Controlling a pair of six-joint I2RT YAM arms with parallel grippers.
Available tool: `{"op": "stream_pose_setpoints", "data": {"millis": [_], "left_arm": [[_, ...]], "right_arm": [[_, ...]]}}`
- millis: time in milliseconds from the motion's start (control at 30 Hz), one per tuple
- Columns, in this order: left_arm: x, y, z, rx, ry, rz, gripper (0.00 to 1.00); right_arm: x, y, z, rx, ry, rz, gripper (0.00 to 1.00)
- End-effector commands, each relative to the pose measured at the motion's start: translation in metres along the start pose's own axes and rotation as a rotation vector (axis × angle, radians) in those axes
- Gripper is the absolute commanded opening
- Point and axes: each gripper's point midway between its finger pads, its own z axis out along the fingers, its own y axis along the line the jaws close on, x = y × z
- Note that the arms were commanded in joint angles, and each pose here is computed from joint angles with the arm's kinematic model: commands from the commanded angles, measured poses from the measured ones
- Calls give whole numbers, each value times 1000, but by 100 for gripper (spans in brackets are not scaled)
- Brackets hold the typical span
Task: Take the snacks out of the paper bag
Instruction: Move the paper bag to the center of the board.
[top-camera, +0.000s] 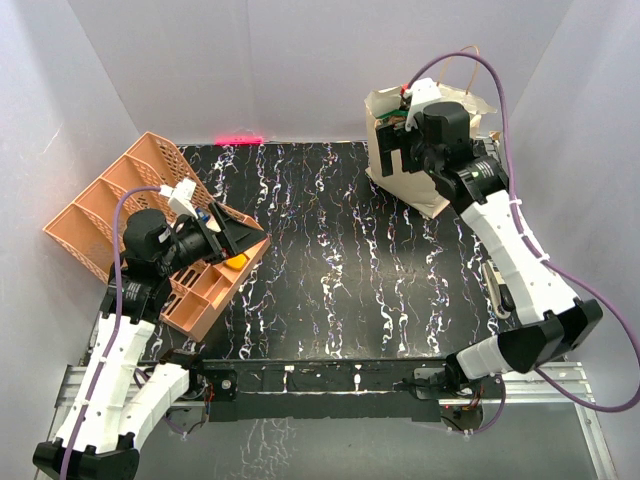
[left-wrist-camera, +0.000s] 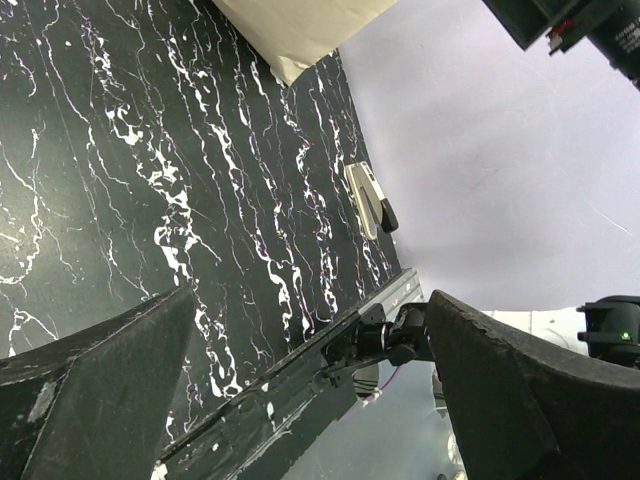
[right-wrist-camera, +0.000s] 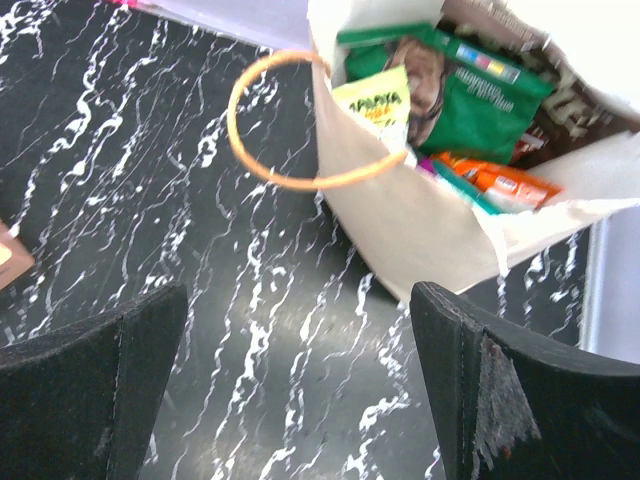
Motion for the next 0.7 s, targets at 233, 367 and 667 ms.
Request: {"op": "stream_pose_setpoints", "data": {"millis": [233, 367, 667], "left_arm": [[-2, -18, 0, 100, 7, -3, 98], [-8, -22, 0, 104, -12, -10, 98], [-25, -28, 3, 85, -44, -12, 98]], "right_arm": [[-57, 6, 29, -51, -137, -130, 91], [-59, 3, 40, -27, -145, -122, 90], [-52, -13, 67, 79, -139, -198, 75]]}}
